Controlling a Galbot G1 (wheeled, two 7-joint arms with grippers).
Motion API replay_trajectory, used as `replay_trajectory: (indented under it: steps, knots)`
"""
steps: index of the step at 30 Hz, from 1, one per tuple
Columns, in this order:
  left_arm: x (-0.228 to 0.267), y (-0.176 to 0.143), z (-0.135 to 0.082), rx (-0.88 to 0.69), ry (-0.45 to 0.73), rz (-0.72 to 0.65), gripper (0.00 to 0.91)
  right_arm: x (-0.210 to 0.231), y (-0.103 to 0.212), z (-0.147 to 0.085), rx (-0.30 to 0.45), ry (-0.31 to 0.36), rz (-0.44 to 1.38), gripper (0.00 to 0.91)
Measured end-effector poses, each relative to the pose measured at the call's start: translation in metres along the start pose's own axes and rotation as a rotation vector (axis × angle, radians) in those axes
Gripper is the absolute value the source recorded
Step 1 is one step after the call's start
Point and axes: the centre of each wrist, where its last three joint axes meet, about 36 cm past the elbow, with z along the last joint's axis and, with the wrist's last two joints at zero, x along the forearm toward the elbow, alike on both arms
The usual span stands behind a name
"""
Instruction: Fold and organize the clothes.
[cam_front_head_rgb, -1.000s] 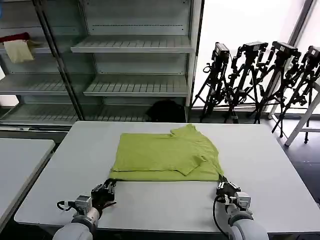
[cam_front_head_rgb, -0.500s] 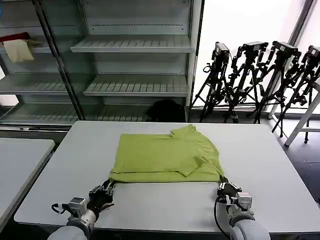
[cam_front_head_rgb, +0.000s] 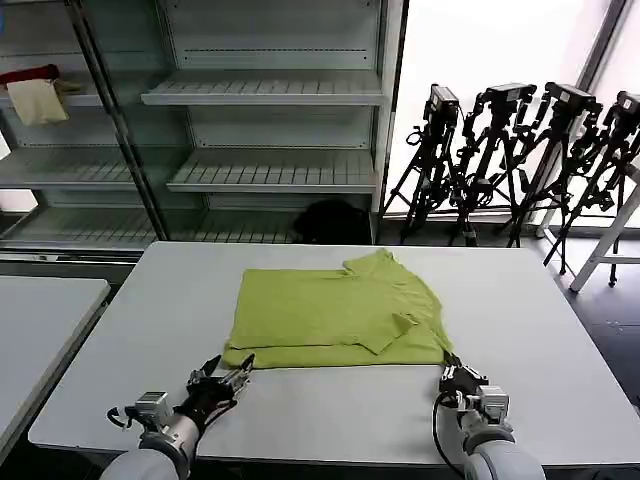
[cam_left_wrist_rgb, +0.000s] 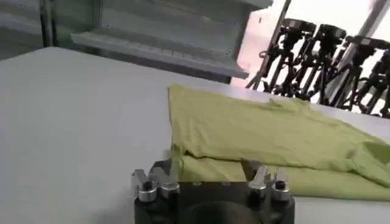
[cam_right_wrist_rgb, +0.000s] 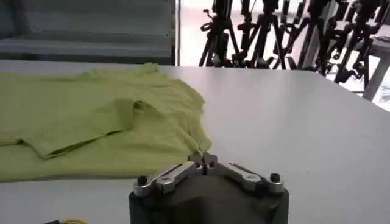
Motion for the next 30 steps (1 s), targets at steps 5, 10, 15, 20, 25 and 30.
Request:
replay_trajectory:
  steps: [5, 10, 15, 20, 25, 30]
  knots:
    - [-0.001, 0.001, 0.004, -0.023, 0.011, -0.011, 0.0, 0.003, 0.003, 0.0, -0.002, 0.0, -0.009, 0.0]
    - [-0.006, -0.001, 0.004, -0.051, -0.002, -0.037, 0.0, 0.007, 0.005, 0.001, -0.003, 0.001, -0.024, 0.0]
    - [-0.008, -0.004, 0.007, -0.089, -0.013, -0.064, 0.0, 0.014, 0.007, 0.002, -0.009, 0.004, -0.037, 0.0]
    - [-0.007, -0.005, 0.01, -0.132, -0.019, -0.083, 0.0, 0.023, 0.008, 0.004, -0.014, 0.009, -0.051, 0.0]
    - [0.0, -0.004, 0.013, -0.19, -0.037, -0.094, 0.0, 0.036, 0.012, 0.006, -0.015, 0.014, -0.074, 0.0]
    - [0.009, -0.003, 0.019, -0.253, -0.056, -0.116, 0.0, 0.051, 0.013, 0.007, -0.015, 0.016, -0.093, 0.0]
